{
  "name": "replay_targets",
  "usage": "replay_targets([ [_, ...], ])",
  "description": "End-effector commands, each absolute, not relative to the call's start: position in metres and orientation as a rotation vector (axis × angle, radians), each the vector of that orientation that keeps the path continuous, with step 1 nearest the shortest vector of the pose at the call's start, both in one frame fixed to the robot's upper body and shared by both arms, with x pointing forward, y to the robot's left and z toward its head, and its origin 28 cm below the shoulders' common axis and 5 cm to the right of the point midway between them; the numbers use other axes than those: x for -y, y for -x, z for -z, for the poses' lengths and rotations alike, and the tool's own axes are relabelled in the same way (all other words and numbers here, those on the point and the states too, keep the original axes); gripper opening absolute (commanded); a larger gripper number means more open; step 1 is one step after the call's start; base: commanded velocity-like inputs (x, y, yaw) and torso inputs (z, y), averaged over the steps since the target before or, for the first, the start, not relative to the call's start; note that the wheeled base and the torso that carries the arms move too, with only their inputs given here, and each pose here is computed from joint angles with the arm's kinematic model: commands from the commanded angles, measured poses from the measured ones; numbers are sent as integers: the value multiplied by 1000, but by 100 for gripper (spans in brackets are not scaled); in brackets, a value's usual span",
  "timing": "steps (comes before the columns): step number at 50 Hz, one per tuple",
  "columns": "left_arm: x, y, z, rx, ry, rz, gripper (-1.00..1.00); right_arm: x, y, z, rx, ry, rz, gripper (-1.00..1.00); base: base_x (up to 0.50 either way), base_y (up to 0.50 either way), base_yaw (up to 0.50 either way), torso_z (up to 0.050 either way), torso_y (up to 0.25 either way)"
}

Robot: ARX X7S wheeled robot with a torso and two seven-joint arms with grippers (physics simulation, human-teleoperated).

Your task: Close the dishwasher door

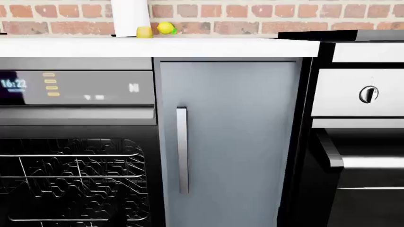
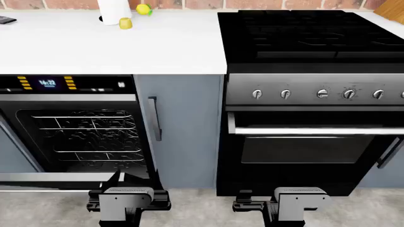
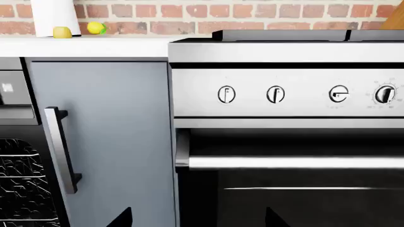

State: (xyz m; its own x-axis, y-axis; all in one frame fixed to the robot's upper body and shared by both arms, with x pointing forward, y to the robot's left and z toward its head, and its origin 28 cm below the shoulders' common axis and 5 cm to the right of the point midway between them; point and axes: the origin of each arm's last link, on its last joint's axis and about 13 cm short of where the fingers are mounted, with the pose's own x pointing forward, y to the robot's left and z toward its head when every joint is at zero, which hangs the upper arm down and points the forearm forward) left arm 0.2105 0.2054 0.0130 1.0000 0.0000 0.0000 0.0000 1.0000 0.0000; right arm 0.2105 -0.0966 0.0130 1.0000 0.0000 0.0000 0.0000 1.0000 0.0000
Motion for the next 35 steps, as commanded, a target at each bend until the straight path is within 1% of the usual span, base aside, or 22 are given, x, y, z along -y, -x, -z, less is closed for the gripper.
replay_targets([
  [1, -206, -210, -13, 1, 0, 1, 100, 96, -210, -13, 0, 0, -2, 100, 0, 0, 0, 0, 0],
  [17, -207, -207, -10, 1, 0, 10, 100, 97, -209, -4, -17, -13, -8, 100, 0, 0, 0, 0, 0],
  [28, -212, -203, 14, -24, -1, 2, 100, 98, -203, 18, -42, -1, -10, 100, 0, 0, 0, 0, 0],
  [35, -215, -195, 45, -37, 21, 12, 100, 98, -193, 44, -67, 7, -9, 100, 0, 0, 0, 0, 0],
])
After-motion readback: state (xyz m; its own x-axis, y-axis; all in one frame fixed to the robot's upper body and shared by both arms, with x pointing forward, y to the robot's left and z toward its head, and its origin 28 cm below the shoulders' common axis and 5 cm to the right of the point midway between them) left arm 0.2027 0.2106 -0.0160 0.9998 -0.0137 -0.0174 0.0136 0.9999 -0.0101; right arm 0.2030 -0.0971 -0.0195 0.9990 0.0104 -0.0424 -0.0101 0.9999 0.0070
